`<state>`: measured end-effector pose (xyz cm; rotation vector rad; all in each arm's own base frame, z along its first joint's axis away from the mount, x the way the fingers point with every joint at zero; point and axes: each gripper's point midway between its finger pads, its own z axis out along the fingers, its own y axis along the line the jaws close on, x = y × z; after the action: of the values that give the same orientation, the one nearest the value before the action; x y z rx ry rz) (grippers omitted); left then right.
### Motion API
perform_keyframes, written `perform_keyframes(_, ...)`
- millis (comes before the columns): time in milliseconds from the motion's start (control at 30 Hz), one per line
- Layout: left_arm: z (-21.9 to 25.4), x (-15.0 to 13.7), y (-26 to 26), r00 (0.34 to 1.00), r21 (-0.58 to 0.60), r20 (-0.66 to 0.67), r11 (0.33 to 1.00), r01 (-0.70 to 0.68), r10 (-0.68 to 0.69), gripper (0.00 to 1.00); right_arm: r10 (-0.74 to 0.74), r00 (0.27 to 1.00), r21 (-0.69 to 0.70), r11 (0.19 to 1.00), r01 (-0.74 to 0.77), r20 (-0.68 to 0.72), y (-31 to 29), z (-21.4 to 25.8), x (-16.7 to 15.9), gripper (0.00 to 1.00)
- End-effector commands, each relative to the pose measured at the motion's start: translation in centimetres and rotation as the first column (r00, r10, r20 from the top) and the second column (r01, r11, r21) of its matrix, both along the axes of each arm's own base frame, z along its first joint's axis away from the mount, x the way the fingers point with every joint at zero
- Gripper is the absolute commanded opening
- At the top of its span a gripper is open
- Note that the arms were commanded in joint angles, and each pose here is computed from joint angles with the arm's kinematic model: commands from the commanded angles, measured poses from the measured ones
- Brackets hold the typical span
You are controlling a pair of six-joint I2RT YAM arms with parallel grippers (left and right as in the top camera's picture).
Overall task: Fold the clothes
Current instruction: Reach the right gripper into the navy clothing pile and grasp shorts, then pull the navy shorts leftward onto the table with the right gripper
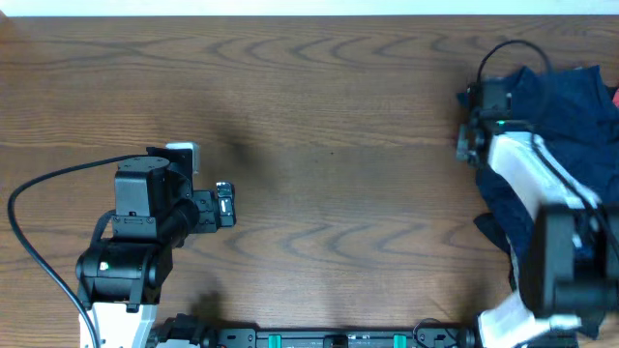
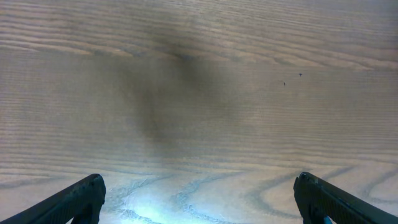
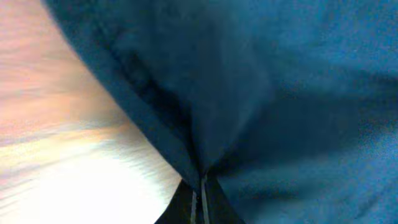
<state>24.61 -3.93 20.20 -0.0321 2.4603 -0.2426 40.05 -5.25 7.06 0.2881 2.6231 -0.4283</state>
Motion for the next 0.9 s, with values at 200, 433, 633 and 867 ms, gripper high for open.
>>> perform_keyframes(200,0.6,0.2,-0.2,1.000,-0.007,0.014,1.000,0.002,-0.002,0.98,0.294,0.839,0.192,0.889,-0.417,0.458,17.0,16.5,1.3,0.01)
perform_keyframes(433,0.6,0.2,-0.2,1.000,-0.007,0.014,1.000,0.002,-0.002,0.98,0.259,0.723,0.279,0.799,-0.533,0.641,25.7,18.5,3.6,0.09)
perform_keyframes(633,0.6,0.2,-0.2,1.000,-0.008,0.014,1.000,0.001,-0.001,0.98,0.297,0.675,0.274,0.748,-0.604,0.675,30.5,16.6,4.7,0.89)
perform_keyframes(867,0.8,-0.4,-3.2,0.994,-0.151,-0.006,0.982,0.111,-0.113,0.98,0.289,0.765,0.221,0.845,-0.486,0.576,25.0,16.1,3.5,0.99)
